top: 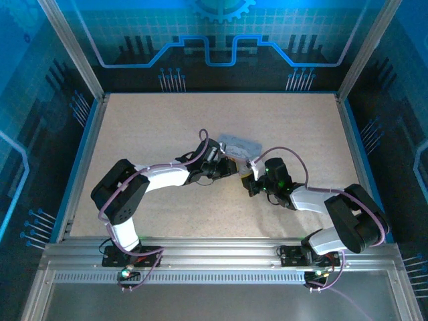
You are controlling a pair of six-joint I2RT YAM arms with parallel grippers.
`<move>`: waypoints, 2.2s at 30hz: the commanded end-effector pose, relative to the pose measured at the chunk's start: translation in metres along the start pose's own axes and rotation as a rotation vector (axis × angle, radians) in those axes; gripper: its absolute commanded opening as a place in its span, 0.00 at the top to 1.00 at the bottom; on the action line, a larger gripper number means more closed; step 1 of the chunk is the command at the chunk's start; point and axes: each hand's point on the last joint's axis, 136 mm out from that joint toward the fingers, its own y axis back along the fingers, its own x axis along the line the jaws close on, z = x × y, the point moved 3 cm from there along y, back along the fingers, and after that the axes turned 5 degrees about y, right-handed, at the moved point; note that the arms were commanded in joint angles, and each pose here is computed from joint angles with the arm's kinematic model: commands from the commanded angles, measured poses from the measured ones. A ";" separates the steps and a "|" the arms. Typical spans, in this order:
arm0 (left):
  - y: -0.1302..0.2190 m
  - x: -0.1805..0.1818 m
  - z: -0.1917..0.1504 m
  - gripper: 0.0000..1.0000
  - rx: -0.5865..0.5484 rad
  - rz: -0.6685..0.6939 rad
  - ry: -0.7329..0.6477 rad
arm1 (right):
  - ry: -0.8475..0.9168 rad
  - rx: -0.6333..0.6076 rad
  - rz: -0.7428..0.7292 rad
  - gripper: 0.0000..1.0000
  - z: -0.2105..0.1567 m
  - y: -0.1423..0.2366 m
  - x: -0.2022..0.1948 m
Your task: Unlock a padlock with a key
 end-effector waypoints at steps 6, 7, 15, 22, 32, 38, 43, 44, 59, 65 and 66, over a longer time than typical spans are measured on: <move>0.010 -0.026 0.003 0.88 -0.013 -0.062 -0.018 | 0.013 -0.057 0.026 1.00 0.014 -0.004 0.006; 0.010 -0.026 0.004 0.88 -0.014 -0.063 -0.018 | 0.014 -0.059 0.027 1.00 0.015 -0.004 0.006; 0.010 -0.027 0.003 0.88 -0.012 -0.060 -0.019 | 0.018 -0.070 0.047 1.00 0.017 -0.005 0.008; 0.010 -0.030 0.003 0.88 -0.008 -0.064 -0.018 | 0.002 -0.096 0.045 1.00 0.023 -0.008 0.007; 0.010 -0.033 0.003 0.88 -0.008 -0.074 -0.019 | 0.007 -0.131 0.052 1.00 0.036 -0.009 0.007; 0.011 -0.035 0.002 0.88 -0.004 -0.078 -0.017 | 0.018 -0.153 0.046 1.00 0.042 -0.010 0.006; 0.010 -0.035 0.002 0.88 -0.005 -0.078 -0.016 | 0.030 -0.167 0.045 1.00 0.049 -0.010 0.006; 0.011 -0.036 0.002 0.88 -0.005 -0.079 -0.016 | 0.031 -0.168 0.045 1.00 0.049 -0.010 0.006; 0.010 -0.035 0.001 0.88 0.000 -0.079 -0.015 | 0.040 -0.190 0.038 1.00 0.058 -0.009 0.005; 0.009 -0.035 0.001 0.88 0.003 -0.080 -0.012 | 0.052 -0.204 0.038 1.00 0.065 -0.009 0.005; 0.009 -0.035 0.001 0.88 0.002 -0.082 -0.013 | 0.058 -0.206 0.040 1.00 0.066 -0.009 0.006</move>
